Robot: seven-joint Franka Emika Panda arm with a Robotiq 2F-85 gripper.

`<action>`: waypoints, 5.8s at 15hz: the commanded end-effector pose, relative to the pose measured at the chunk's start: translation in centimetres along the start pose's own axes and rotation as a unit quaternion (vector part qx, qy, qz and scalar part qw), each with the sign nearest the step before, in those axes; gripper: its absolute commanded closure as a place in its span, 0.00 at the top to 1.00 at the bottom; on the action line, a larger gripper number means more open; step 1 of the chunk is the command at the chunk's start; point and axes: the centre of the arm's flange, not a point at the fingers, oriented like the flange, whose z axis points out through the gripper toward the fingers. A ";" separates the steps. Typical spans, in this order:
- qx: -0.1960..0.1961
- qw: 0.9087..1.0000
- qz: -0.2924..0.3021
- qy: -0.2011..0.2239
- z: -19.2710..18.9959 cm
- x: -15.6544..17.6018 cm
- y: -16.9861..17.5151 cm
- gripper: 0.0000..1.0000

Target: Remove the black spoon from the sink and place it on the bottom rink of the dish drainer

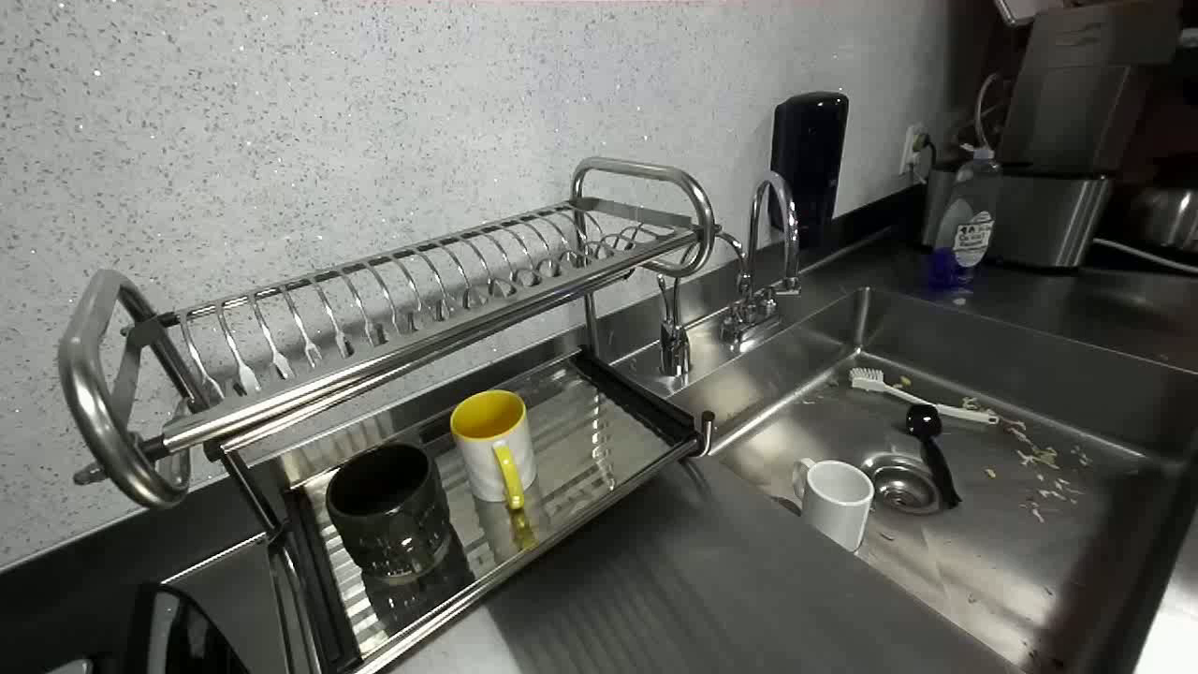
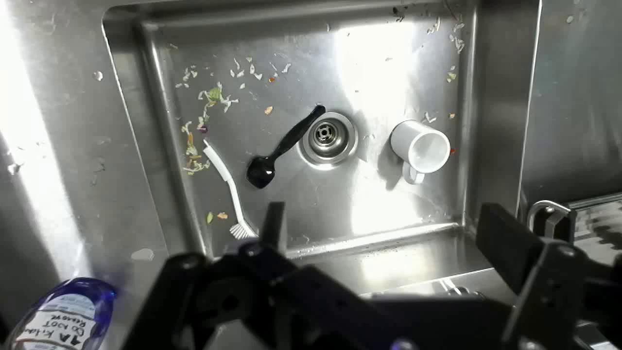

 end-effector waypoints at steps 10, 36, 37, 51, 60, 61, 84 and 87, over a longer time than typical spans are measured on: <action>-0.010 1.000 0.011 0.001 2.4 1.3 -0.7 1.00; 0.013 0.988 0.151 0.034 28.5 4.4 -1.8 1.00; 0.015 0.986 0.162 0.038 30.3 4.3 -2.0 1.00; -0.013 0.973 0.229 0.021 40.4 3.0 -1.0 1.00; -0.011 0.948 0.317 0.034 48.5 1.9 0.6 1.00; -0.014 0.945 0.324 0.036 49.4 1.8 0.8 1.00; -0.089 0.927 0.365 -0.003 58.0 6.2 -0.1 0.75; -0.094 0.925 0.369 -0.008 58.0 6.3 0.3 0.40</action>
